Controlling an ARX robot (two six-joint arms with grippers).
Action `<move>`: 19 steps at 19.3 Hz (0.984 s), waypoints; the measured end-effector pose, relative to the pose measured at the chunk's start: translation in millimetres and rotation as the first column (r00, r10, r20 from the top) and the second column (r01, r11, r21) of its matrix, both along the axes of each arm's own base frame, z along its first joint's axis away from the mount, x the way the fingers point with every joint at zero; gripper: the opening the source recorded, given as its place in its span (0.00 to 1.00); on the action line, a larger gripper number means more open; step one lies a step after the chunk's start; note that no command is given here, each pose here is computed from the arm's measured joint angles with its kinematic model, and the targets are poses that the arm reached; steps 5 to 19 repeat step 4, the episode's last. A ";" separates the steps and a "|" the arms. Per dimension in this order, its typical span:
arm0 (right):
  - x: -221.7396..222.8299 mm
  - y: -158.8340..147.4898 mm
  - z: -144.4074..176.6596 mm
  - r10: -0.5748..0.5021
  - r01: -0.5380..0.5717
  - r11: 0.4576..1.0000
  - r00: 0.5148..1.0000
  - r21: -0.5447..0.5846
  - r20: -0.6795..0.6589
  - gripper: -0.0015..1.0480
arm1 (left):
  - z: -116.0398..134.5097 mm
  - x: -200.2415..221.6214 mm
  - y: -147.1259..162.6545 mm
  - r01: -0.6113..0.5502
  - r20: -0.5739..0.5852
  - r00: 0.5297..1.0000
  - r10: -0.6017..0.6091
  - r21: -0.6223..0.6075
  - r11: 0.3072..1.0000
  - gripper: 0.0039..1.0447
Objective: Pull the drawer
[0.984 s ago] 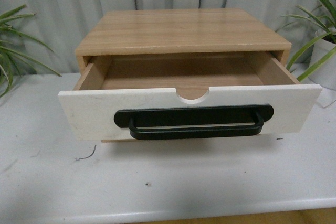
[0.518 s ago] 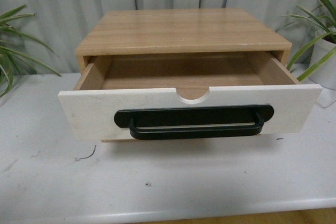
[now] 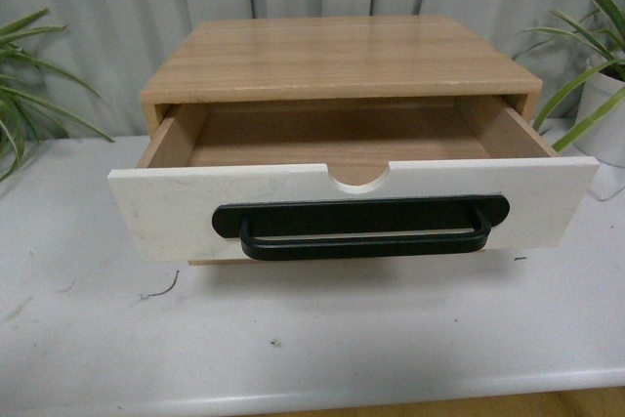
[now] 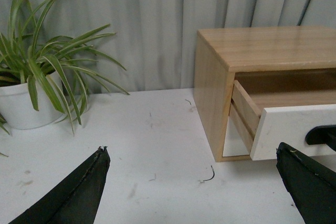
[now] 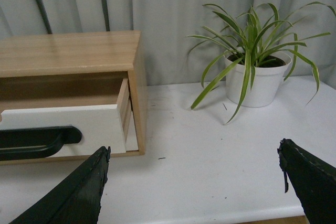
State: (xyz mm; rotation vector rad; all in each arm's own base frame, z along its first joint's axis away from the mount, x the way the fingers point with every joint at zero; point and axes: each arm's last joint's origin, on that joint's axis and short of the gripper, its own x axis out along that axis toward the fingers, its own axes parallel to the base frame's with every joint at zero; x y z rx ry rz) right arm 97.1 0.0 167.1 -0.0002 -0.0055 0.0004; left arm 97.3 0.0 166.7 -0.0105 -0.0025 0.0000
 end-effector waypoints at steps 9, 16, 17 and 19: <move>0.0 0.0 0.0 0.000 0.000 1.000 1.000 0.000 0.000 0.94 | 0.0 0.0 0.0 0.000 0.000 1.000 0.000 0.000 1.000 0.94; 0.0 0.0 0.0 0.000 0.000 1.000 1.000 0.000 0.000 0.94 | 0.0 0.0 0.0 0.000 0.000 1.000 0.000 0.000 1.000 0.94; 0.0 0.0 0.0 0.000 0.000 1.000 1.000 0.000 0.000 0.94 | 0.0 0.0 0.0 0.000 0.000 1.000 0.000 0.000 1.000 0.94; 0.0 0.0 0.0 0.000 0.000 1.000 1.000 0.000 0.000 0.94 | 0.0 0.0 0.0 0.000 0.000 1.000 0.000 0.000 1.000 0.94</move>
